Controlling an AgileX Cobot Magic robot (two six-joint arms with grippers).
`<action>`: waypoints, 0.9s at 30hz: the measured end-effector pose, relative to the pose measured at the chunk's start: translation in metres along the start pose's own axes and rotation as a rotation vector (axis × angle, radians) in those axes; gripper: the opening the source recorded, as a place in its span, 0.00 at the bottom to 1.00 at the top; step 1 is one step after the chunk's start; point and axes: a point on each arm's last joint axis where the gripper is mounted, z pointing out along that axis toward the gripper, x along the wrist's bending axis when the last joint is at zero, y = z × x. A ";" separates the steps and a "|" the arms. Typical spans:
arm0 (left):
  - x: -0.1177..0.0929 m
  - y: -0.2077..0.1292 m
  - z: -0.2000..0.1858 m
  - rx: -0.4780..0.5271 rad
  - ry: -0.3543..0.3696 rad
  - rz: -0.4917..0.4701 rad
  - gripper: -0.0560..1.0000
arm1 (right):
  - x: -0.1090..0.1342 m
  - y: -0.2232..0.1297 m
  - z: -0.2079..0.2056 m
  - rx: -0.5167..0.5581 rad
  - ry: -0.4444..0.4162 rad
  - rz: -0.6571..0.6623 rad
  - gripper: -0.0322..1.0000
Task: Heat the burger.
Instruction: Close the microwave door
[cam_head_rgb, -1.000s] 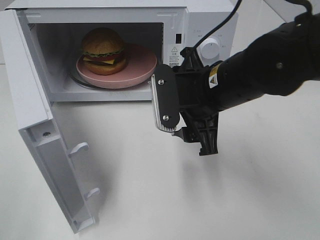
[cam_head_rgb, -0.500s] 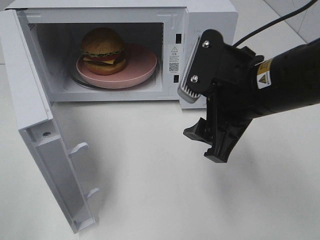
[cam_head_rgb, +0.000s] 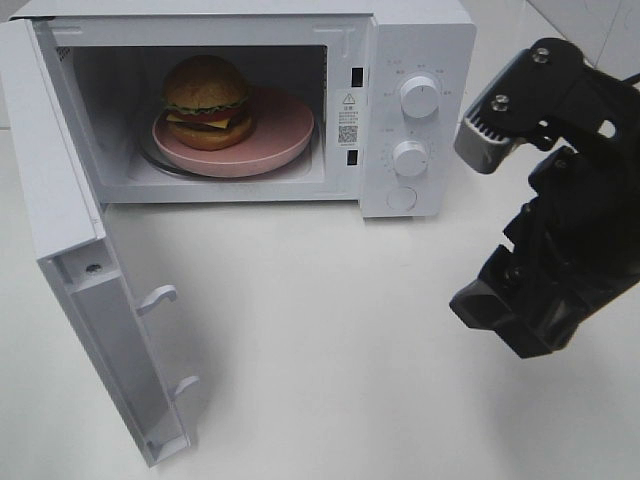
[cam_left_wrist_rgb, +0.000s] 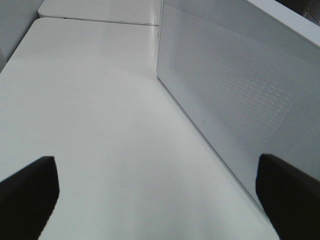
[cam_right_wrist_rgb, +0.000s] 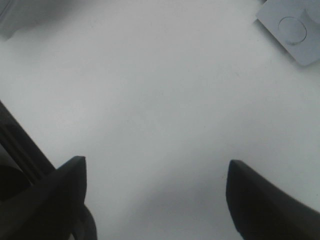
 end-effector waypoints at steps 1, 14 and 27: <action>0.000 0.000 0.000 0.000 0.000 0.000 1.00 | 0.000 -0.003 -0.006 0.005 0.000 0.007 0.74; 0.000 0.000 0.000 0.000 0.000 0.000 1.00 | 0.003 -0.023 -0.046 -0.030 -0.012 0.073 0.74; 0.000 0.000 0.000 0.000 0.000 0.000 1.00 | -0.023 -0.081 -0.077 -0.092 -0.212 0.427 0.74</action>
